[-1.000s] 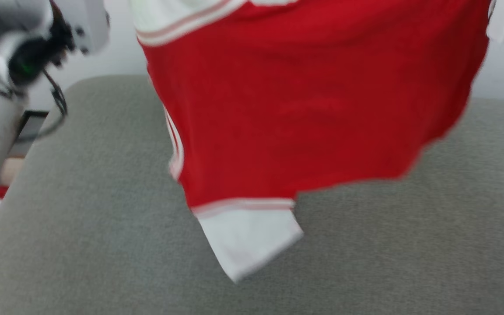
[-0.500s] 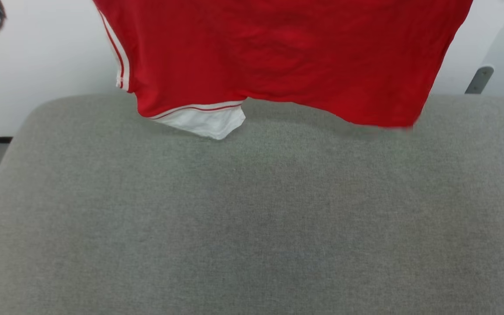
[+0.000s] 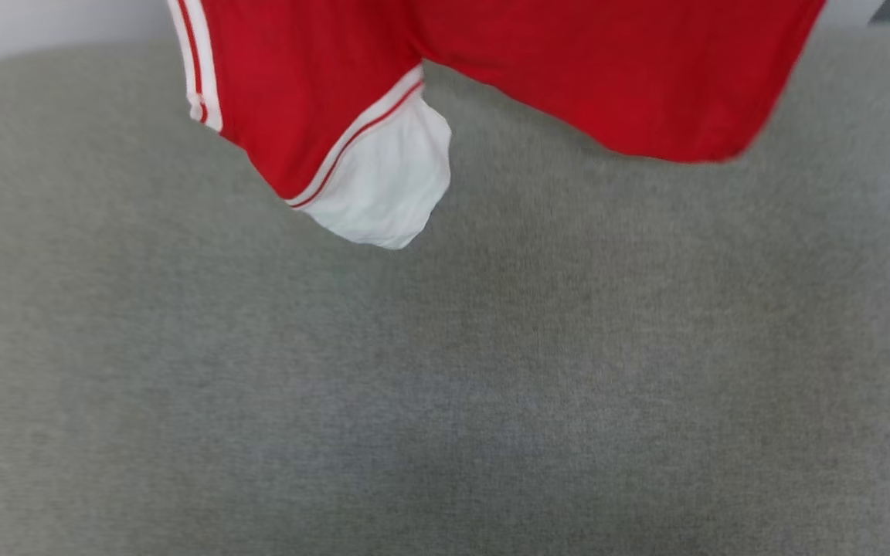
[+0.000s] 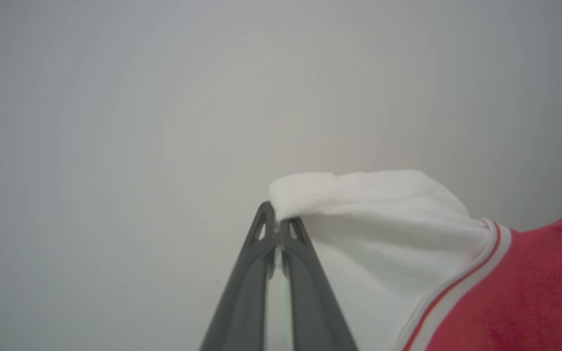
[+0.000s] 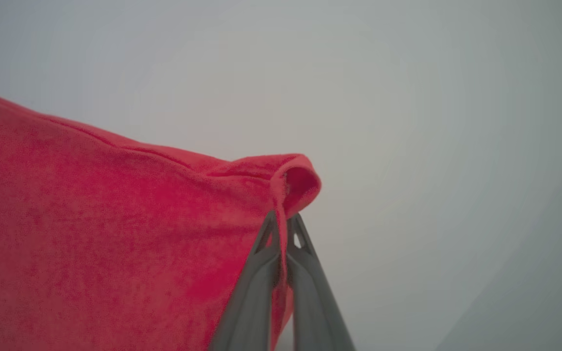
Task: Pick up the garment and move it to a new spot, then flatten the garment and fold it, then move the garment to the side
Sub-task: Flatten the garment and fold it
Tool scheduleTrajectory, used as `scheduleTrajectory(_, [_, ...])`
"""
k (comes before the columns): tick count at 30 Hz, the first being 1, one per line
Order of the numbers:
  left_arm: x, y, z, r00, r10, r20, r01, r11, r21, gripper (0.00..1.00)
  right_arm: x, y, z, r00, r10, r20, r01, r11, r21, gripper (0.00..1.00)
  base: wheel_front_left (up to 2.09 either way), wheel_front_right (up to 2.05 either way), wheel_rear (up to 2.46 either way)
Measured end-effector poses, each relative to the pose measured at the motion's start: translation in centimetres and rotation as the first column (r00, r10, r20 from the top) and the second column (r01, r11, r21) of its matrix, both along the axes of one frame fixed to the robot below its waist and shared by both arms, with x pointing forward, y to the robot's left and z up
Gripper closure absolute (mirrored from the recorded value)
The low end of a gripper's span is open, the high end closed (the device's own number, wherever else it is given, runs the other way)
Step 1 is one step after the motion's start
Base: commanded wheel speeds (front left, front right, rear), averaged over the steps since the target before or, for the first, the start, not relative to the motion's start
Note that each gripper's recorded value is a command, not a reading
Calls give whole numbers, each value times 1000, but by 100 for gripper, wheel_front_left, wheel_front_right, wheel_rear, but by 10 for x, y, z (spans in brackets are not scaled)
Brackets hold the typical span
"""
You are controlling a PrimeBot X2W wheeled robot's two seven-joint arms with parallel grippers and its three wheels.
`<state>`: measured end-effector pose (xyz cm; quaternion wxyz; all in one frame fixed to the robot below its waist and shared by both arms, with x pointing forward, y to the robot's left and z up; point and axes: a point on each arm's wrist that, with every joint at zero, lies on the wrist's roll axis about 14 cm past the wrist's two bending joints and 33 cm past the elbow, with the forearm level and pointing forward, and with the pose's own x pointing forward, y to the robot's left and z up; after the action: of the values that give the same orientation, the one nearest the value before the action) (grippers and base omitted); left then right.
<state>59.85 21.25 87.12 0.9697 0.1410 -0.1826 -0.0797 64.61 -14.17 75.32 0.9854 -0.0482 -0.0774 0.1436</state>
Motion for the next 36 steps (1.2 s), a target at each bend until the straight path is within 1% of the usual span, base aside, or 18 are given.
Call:
scheduleTrajectory(3, [30, -12, -22, 1000, -22, 22, 21, 1000, 21, 100, 22, 0, -33, 1000, -15, 9, 15, 1000, 11, 100, 0, 0, 0])
scheduleTrajectory(4, [37, -16, -22, 999, -31, 45, 30, 999, 16, 100, 28, -3, -37, 999, -27, 33, 27, 1000, -1, 100, 0, 0, 0])
scheduleTrajectory(6, [48, -22, -11, 991, -44, 123, 42, 999, 22, 100, 40, -9, -30, 992, -43, 121, 42, 999, 14, 100, 0, 0, 0])
scheduleTrajectory(7, [53, -25, -6, 986, -54, 159, 52, 999, 17, 100, 46, -12, -31, 987, -52, 149, 52, 999, 3, 100, 0, 0, 0])
scheduleTrajectory(9, [64, -30, -6, 974, -69, 215, 67, 998, 18, 100, 59, -16, -42, 984, -65, 168, 70, 997, -24, 100, 0, 0, 0])
scheduleTrajectory(12, [86, -37, -24, 971, -85, 223, 85, 996, 9, 100, 78, -19, -65, 984, -73, 162, 86, 994, -72, 100, 0, 0, 0])
scheduleTrajectory(15, [106, -46, -54, 974, -114, 197, 115, 993, 6, 100, 93, -18, -79, 980, -62, 191, 82, 991, -103, 100, 0, 0, 0])
scheduleTrajectory(17, [120, -48, -86, 980, -127, 152, 130, 991, -8, 100, 102, -16, -108, 985, -58, 162, 77, 991, -113, 100, 0, 0, 0])
scheduleTrajectory(18, [127, -45, -108, 986, -126, 113, 128, 992, -18, 100, 106, -13, -132, 990, -55, 126, 71, 989, -127, 100, 0, 0, 0])
scheduleTrajectory(20, [137, -43, -154, 991, -131, 29, 131, 991, -28, 100, 110, -6, -179, 998, -48, 48, 54, 991, -120, 100, 0, 0, 0])
scheduleTrajectory(22, [139, -39, -193, 990, -131, -46, 130, 991, -25, 100, 110, 3, -214, 999, -32, -13, 30, 991, -128, 100, 0, 0, 0])
scheduleTrajectory(24, [137, -35, -220, 986, -133, -103, 130, 991, -41, 100, 109, 11, -238, 998, -19, -54, 12, 991, -131, 100, 0, 0, 0])
scheduleTrajectory(26, [130, -32, -248, 976, -139, -169, 137, 990, -23, 100, 105, 19, -257, 996, -3, -91, -9, 991, -136, 100, 0, 0, 0])
scheduleTrajectory(27, [125, -33, -261, 967, -149, -205, 143, 989, -41, 100, 101, 22, -267, 993, 5, -116, -22, 990, -140, 100, 0, 0, 0])
scheduleTrajectory(29, [111, -37, -286, 942, -169, -288, 169, 985, -25, 100, 90, 30, -285, 986, 25, -163, -48, 989, -140, 100, 0, 0, 0])
scheduleTrajectory(31, [96, -38, -294, 919, -189, -347, 185, 982, -44, 100, 81, 33, -289, 982, 37, -186, -65, 987, -147, 100, 0, 0, 0])
scheduleTrajectory(33, [76, -34, -305, 888, -195, -416, 197, 980, -38, 100, 71, 33, -288, 979, 50, -200, -82, 985, -155, 100, 0, 0, 0])
scheduleTrajectory(36, [42, -24, -324, 827, -189, -529, 198, 979, -40, 100, 49, 33, -294, 967, 70, -243, -108, 984, -145, 100, 0, 0, 0])
